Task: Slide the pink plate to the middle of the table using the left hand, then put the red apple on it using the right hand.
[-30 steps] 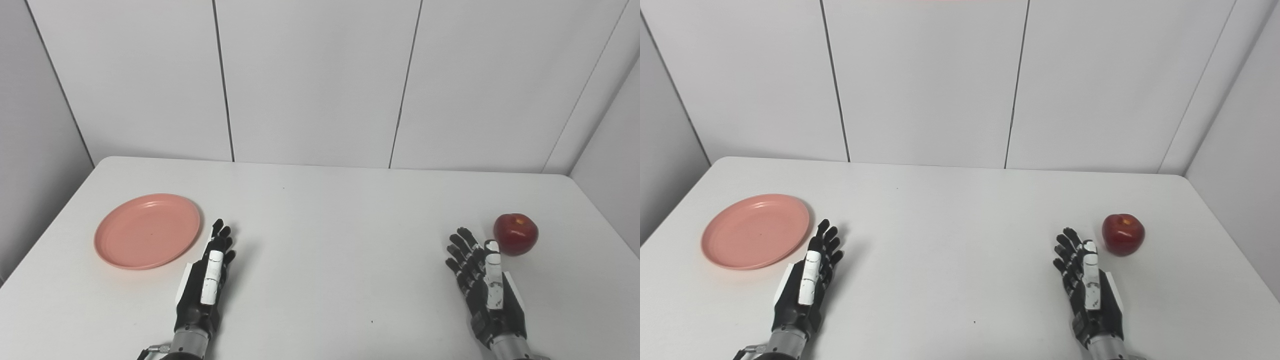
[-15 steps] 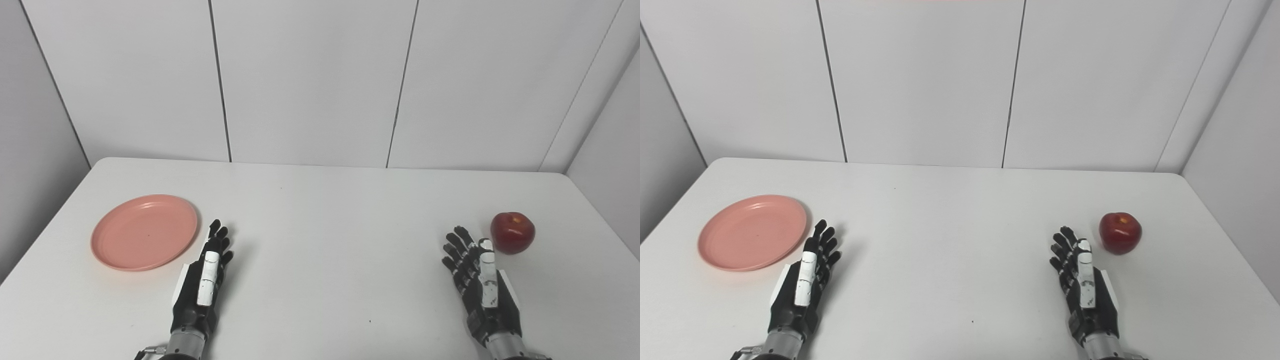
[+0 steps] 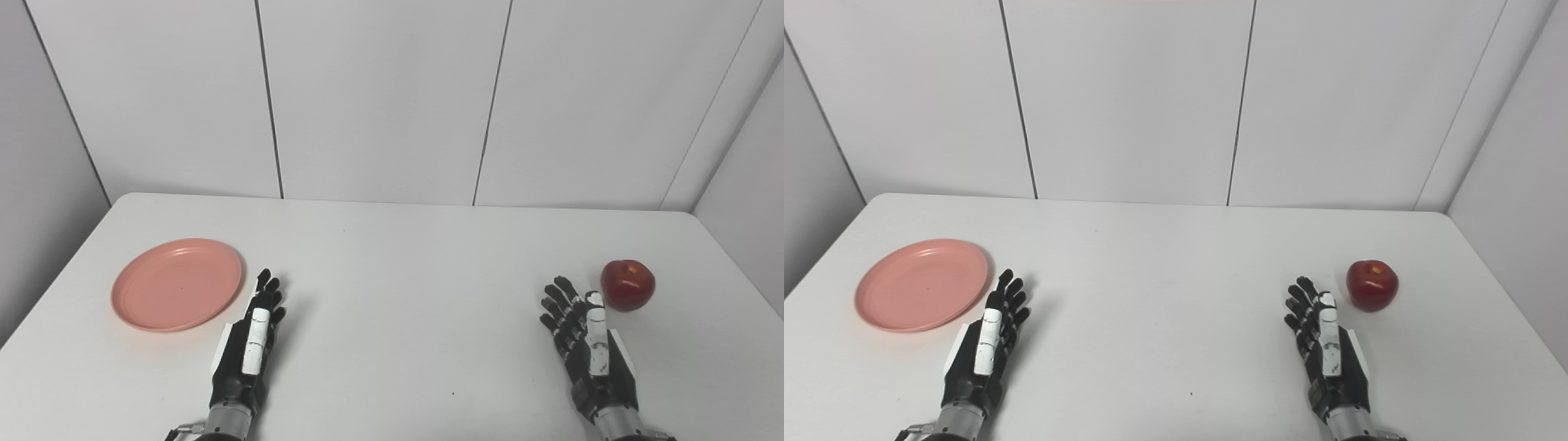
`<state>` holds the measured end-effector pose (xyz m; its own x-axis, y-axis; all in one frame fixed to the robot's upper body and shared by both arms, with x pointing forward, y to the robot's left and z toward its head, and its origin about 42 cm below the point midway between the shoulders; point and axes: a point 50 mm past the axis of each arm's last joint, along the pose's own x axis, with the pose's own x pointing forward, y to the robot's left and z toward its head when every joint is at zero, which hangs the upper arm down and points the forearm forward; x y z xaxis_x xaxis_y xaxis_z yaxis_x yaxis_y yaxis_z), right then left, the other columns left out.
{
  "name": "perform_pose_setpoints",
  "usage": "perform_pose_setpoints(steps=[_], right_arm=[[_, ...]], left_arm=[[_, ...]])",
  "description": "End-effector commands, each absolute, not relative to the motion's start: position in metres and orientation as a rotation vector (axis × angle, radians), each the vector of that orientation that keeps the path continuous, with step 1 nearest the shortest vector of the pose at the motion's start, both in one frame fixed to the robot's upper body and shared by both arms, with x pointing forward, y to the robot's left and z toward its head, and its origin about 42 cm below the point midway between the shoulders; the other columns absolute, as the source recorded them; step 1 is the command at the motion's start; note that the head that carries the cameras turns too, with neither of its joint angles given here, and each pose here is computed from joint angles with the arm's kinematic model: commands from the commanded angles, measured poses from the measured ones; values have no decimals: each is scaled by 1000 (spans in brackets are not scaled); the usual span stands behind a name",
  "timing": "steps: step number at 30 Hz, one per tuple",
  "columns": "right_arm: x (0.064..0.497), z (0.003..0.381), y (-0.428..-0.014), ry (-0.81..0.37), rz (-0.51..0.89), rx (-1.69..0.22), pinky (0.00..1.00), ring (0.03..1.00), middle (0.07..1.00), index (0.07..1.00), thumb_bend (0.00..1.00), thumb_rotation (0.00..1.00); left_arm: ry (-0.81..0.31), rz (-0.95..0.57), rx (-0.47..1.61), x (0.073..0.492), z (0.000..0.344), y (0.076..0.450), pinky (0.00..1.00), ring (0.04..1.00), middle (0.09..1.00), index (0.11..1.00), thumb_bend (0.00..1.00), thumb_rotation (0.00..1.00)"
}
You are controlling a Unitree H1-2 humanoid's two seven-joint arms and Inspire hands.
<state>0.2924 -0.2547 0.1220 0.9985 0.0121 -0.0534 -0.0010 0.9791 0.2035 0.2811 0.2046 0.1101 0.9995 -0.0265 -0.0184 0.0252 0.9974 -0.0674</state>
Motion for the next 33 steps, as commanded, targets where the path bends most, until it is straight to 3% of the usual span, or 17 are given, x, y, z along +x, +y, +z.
perform_pose_setpoints(steps=[1, 16, 33], right_arm=[[297, 127, -248, 46, 29, 220, 958, 944, 930, 924, 942, 1000], [299, 122, -256, 51, 28, 216, 952, 951, 934, 928, 948, 1000], [306, 96, -309, 50, 22, 244, 999, 968, 954, 948, 904, 1000]], left_arm=[[-36, -35, -34, 287, 119, 212, 1000, 1000, 1000, 1000, 910, 988], [-23, -32, -44, 287, 115, 203, 1000, 1000, 1000, 1000, 893, 991], [-19, -30, -48, 290, 103, 146, 1000, 1000, 1000, 1000, 835, 973]])
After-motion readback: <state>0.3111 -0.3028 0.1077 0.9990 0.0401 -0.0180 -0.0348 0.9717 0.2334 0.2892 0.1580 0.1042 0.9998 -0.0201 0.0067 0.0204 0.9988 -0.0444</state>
